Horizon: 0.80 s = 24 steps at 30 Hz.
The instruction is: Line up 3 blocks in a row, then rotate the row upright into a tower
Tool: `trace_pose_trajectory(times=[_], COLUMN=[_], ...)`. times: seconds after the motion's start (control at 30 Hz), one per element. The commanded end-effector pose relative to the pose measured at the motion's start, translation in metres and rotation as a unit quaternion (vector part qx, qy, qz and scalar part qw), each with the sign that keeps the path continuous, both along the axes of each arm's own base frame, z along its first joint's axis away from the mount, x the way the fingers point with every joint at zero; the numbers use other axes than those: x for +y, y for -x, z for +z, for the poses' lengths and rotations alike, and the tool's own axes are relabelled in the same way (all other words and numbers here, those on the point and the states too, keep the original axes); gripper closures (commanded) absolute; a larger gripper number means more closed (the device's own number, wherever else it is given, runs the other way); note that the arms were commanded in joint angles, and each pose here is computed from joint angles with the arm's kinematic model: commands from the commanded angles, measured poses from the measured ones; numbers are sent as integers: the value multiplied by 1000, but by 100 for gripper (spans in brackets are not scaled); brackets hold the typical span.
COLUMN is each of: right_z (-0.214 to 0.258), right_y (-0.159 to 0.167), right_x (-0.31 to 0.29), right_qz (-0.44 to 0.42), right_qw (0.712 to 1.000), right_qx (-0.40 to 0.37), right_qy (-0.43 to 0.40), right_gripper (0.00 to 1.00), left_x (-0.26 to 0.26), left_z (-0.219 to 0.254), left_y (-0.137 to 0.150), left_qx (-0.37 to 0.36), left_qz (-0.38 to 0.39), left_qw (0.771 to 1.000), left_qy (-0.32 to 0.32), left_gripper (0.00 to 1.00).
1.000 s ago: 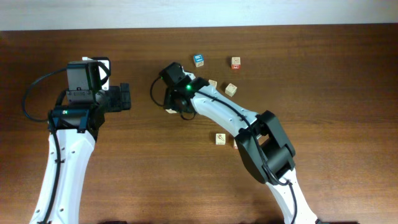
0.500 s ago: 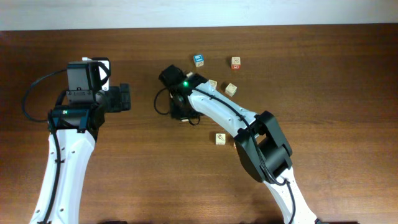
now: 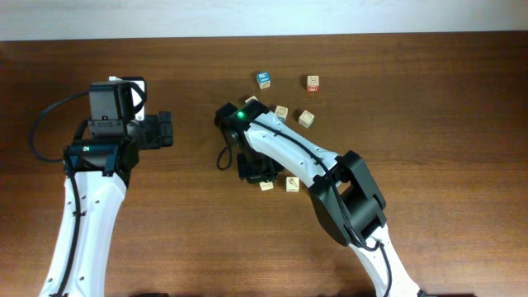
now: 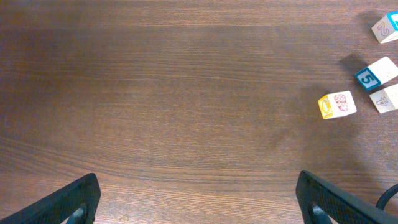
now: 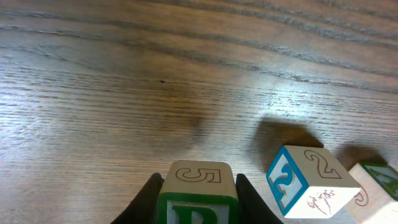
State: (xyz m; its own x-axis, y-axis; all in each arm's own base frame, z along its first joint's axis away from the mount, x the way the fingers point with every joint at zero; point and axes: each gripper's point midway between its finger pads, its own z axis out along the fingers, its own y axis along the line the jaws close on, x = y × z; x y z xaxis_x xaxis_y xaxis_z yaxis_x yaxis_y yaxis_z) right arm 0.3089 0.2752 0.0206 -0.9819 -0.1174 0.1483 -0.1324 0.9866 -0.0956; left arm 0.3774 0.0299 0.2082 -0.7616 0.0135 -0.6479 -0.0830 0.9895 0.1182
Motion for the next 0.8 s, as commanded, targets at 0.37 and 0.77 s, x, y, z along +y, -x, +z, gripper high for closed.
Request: trace_pose_trajectory(times=[0.37,0.77], right_z=[30,303], right_y=[9,15], right_x=[3,-86], right_qz=[6,19], right_qw=[1000,957], right_qx=[-5,-235], right_qy=[-29,-167], right_gripper=[55,51], left_x=[2,-15], left_z=[14,8], left_y=[0,4], left_qx=[-20,-4], left_qz=[8,-24], left_qw=[1000,999], left_qy=[3,41], left_gripper=[1,1])
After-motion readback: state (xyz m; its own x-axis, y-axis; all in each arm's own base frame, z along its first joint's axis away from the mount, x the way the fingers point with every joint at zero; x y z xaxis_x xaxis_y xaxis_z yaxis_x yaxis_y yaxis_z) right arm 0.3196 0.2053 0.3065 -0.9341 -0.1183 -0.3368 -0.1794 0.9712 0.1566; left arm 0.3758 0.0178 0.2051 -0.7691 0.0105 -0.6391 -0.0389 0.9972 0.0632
